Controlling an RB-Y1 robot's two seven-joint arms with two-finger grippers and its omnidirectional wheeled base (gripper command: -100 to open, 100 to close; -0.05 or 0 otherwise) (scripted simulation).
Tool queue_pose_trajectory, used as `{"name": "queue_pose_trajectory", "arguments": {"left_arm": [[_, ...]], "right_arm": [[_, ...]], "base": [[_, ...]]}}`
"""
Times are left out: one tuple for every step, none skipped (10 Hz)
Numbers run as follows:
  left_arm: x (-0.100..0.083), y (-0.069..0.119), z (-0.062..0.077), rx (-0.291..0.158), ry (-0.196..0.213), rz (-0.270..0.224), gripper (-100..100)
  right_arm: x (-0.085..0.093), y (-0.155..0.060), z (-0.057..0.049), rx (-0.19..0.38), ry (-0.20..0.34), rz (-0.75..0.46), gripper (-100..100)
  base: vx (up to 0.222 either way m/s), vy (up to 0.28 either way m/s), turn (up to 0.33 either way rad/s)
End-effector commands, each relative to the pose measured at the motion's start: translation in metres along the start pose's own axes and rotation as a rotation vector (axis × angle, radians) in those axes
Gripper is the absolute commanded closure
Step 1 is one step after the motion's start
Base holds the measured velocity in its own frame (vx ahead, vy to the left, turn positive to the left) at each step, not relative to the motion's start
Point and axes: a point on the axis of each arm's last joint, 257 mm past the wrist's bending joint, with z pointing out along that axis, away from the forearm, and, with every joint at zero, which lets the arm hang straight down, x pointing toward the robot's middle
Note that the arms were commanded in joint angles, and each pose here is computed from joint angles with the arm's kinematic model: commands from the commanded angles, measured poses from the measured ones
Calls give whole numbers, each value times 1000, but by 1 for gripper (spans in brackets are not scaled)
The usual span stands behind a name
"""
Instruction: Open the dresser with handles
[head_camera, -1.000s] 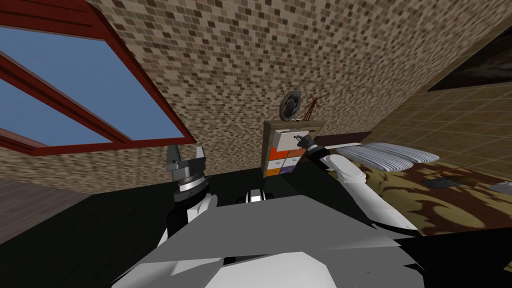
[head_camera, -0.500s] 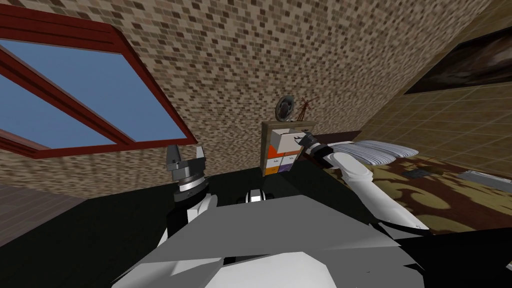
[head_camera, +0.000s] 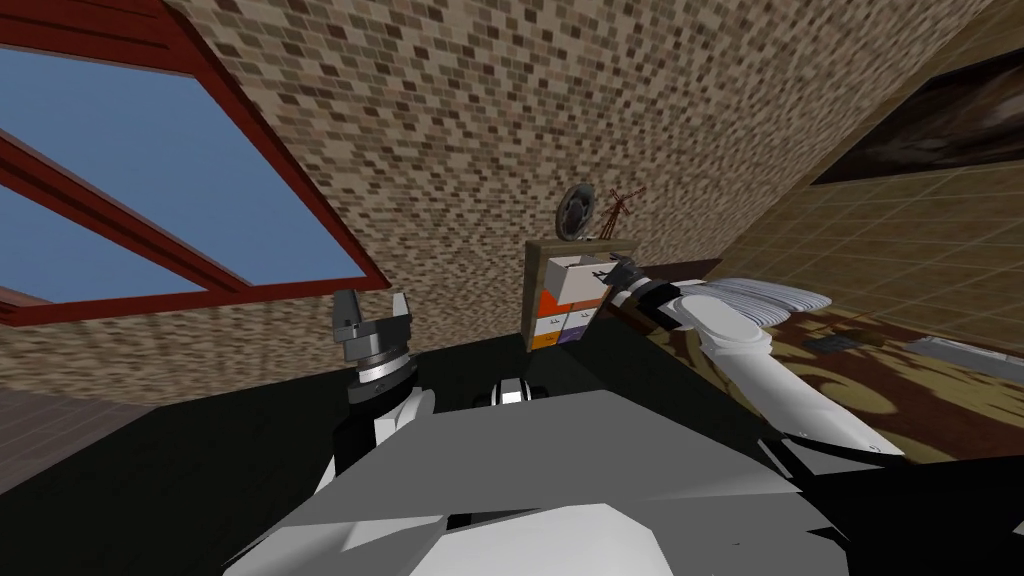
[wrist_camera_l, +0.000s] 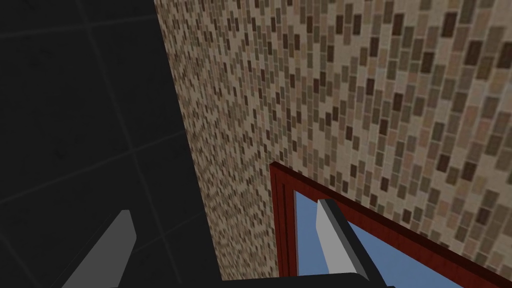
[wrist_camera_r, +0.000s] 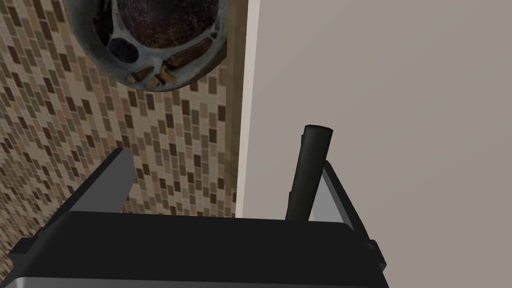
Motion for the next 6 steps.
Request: {"name": "queue_pose_trajectory", "arguments": {"left_arm": [[0,0,0,0,0,0,0],[0,0,0,0,0,0,0],[0,0,0,0,0,0,0],[0,0,0,0,0,0,0],[0,0,0,0,0,0,0],[0,0,0,0,0,0,0]], "right_arm": [[1,1,0,-2,2,0,0],[2,2,-1,-5,3,0,0],[2,3,-1,-7,4,0,0],[2,4,-1,-9,4,0,0],[2,5,-1,-10,5,1,0],[3,5,-1,-11,5,1,0]], "base": [[0,0,0],[0,0,0],[0,0,0],[0,0,0],[0,0,0],[0,0,0]]}}
